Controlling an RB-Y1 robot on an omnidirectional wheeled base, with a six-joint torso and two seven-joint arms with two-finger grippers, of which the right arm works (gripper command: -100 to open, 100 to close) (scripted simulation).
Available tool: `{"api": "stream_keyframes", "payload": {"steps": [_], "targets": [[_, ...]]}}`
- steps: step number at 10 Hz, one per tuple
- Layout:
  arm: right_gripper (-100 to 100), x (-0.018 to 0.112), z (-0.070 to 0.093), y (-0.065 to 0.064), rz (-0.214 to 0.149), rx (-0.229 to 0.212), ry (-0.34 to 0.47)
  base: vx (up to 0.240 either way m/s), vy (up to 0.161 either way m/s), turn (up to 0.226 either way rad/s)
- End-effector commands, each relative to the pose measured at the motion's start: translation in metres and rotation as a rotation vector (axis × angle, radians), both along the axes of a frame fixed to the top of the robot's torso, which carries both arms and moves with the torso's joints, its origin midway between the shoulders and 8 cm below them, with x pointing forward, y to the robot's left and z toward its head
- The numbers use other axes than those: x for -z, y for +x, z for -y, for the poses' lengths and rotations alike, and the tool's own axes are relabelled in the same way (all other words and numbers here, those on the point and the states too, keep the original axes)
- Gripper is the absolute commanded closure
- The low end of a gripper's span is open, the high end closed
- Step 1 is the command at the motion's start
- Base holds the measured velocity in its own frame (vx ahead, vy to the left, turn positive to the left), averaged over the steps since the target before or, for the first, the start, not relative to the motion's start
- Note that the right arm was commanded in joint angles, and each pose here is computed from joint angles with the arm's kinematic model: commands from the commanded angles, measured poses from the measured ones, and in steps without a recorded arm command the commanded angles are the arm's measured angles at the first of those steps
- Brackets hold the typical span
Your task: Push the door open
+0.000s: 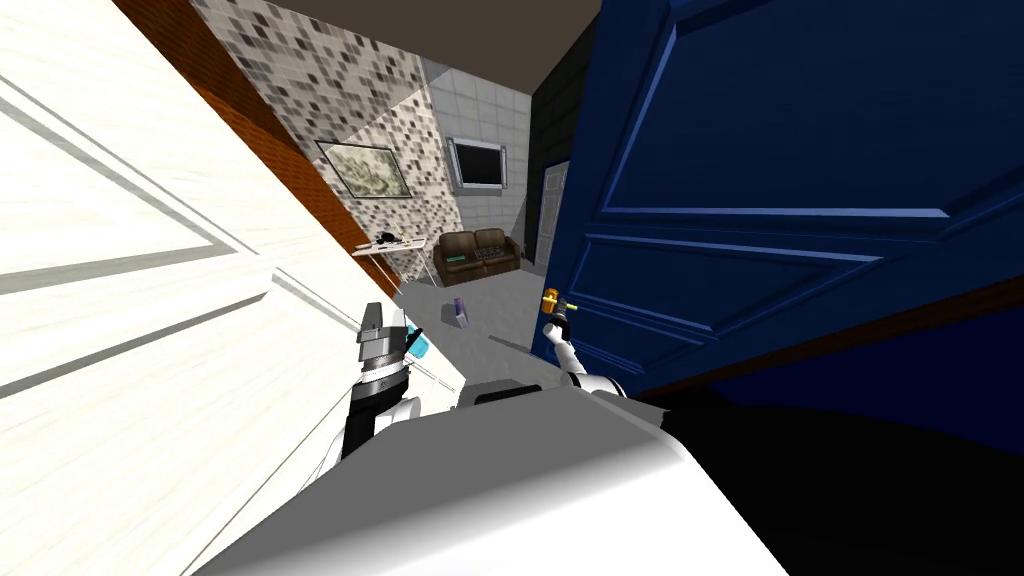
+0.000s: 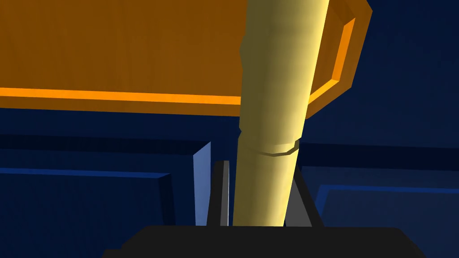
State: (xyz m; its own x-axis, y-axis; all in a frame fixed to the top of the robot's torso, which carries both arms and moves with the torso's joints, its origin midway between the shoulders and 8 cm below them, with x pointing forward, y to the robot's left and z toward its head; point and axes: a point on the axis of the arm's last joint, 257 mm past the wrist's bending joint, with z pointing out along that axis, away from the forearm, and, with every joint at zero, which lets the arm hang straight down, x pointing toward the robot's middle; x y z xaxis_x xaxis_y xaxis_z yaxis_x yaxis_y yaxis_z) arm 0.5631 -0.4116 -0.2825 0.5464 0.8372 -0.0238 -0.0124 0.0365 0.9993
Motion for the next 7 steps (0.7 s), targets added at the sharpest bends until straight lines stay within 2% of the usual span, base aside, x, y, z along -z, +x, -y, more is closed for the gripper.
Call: {"api": "stream_keyframes", "payload": {"steps": [1, 5, 7], "targets": [[100, -0.008, 0.016, -0.004, 0.013, 0.050, -0.013, 0.183, 0.013, -0.053], [100, 0.004, 0.012, -0.013, -0.003, 0.110, 0.021, 0.199, -0.005, -0.058], [100, 0.010, 0.011, -0.015, -0.011, 0.113, 0.029, 0.138, 0.006, -0.047]]}}
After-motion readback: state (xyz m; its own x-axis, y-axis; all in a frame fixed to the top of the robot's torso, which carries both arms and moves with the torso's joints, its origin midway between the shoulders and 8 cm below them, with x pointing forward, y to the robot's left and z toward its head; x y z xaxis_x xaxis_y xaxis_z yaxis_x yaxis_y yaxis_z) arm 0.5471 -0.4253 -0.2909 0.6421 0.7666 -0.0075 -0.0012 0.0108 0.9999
